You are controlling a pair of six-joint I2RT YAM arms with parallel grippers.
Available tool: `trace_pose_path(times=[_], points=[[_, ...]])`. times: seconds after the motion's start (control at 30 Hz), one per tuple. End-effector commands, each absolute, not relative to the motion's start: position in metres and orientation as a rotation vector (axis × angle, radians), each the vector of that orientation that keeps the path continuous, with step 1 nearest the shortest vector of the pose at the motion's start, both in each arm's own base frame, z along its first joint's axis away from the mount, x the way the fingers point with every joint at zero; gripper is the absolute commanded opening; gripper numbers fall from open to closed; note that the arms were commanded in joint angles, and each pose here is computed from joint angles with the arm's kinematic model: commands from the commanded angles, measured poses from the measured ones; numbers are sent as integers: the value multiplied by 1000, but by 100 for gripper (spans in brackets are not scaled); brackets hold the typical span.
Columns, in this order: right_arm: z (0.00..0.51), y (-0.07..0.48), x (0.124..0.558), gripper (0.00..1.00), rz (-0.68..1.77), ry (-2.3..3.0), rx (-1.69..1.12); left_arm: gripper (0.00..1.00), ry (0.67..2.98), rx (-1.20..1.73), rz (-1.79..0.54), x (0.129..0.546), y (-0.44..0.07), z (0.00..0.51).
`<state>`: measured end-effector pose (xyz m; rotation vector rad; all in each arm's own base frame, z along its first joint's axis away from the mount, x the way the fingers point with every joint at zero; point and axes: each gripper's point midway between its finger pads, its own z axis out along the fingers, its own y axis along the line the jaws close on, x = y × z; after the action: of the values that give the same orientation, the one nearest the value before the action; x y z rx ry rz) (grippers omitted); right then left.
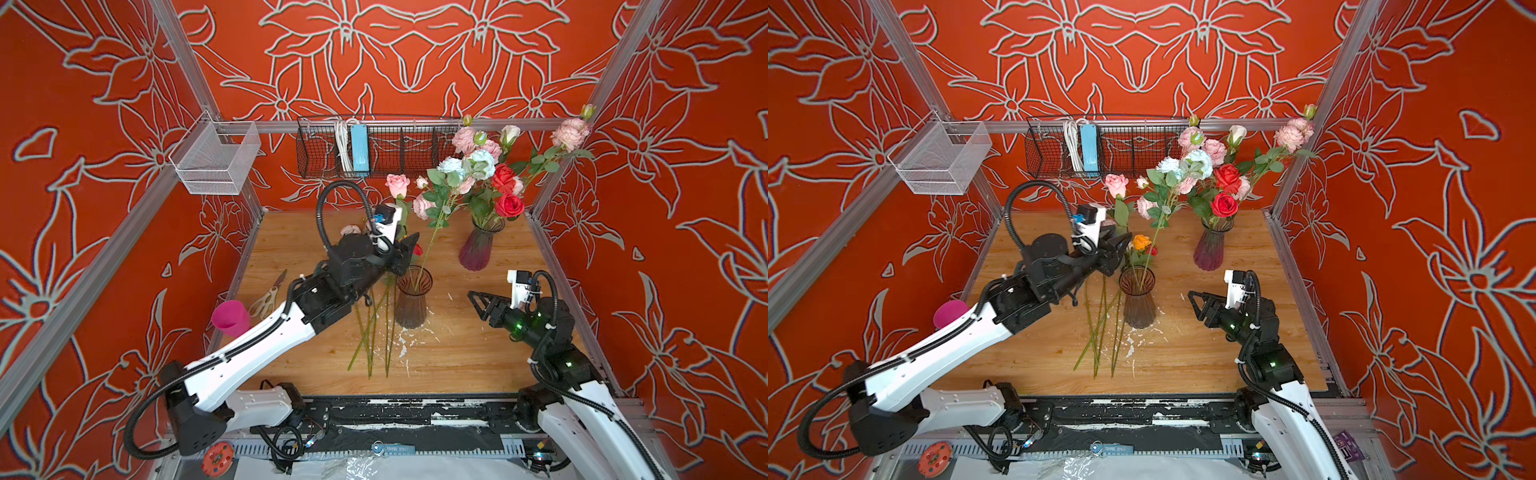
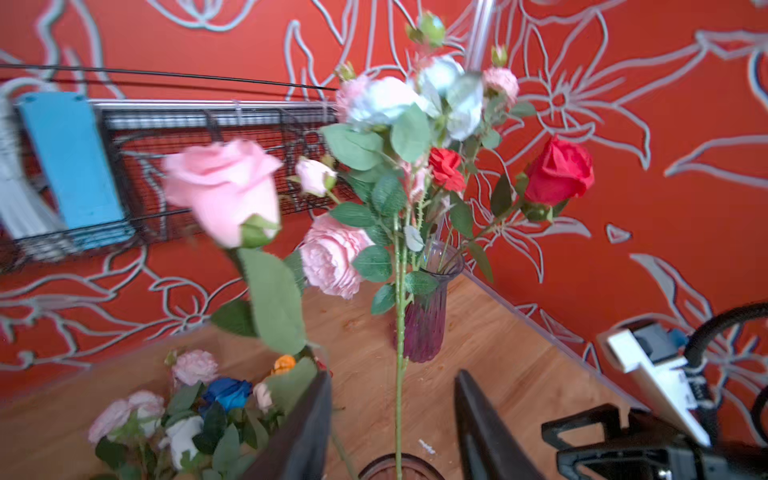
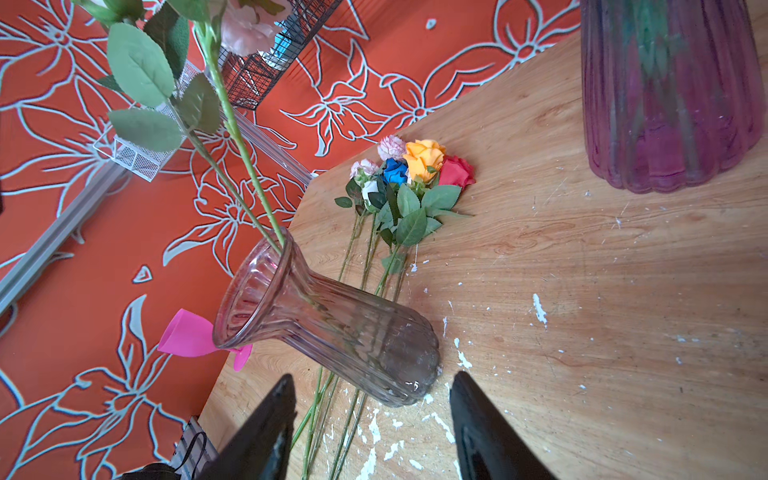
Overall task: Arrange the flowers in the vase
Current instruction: 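Lower the rose stem into the dark red vase and open the left gripper, then move the left gripper back to the pile and close it on a stem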
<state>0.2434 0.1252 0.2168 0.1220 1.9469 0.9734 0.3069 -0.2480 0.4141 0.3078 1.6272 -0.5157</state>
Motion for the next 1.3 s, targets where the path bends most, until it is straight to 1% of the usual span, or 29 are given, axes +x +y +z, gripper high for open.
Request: trace_pose_path(times=[0.0, 0.07, 0.17, 0.23, 0.27, 0.3, 0.37, 0.43, 0.5, 0.57, 0.73, 0.87, 1.03, 1.17, 1.27], points=[[229, 124, 245, 61, 961, 1911, 116, 64, 1789, 66, -342, 318, -193, 362], [226, 123, 247, 61, 961, 1910, 131, 66, 1901, -81, -334, 326, -162, 321], [219, 119, 252, 61, 938, 1926, 167, 67, 2107, -329, -391, 341, -120, 242], [210, 115, 256, 61, 913, 1944, 208, 67, 2255, -477, -425, 350, -101, 188], [206, 113, 258, 61, 902, 1955, 228, 65, 2340, -540, -433, 354, -95, 161], [202, 113, 259, 61, 897, 1966, 239, 62, 2423, -564, -448, 357, -95, 137], [198, 111, 261, 61, 889, 1981, 259, 61, 2537, -570, -436, 363, -98, 106], [195, 111, 261, 61, 882, 1995, 265, 60, 2593, -534, -447, 370, -106, 88], [191, 110, 261, 61, 868, 2012, 274, 60, 2644, -561, -421, 376, -107, 68], [188, 108, 260, 61, 859, 2020, 283, 59, 2682, -554, -420, 381, -110, 57], [182, 106, 259, 61, 844, 2039, 296, 48, 2785, -560, -407, 383, -117, 31], [181, 104, 259, 61, 829, 2042, 304, 30, 2828, -554, -400, 379, -118, 22], [185, 105, 260, 61, 837, 2039, 301, 13, 2799, -554, -397, 377, -115, 35], [192, 105, 260, 61, 834, 2033, 299, 6, 2711, -560, -427, 379, -113, 61], [198, 104, 259, 61, 829, 2024, 289, 3, 2626, -571, -450, 380, -109, 88]])
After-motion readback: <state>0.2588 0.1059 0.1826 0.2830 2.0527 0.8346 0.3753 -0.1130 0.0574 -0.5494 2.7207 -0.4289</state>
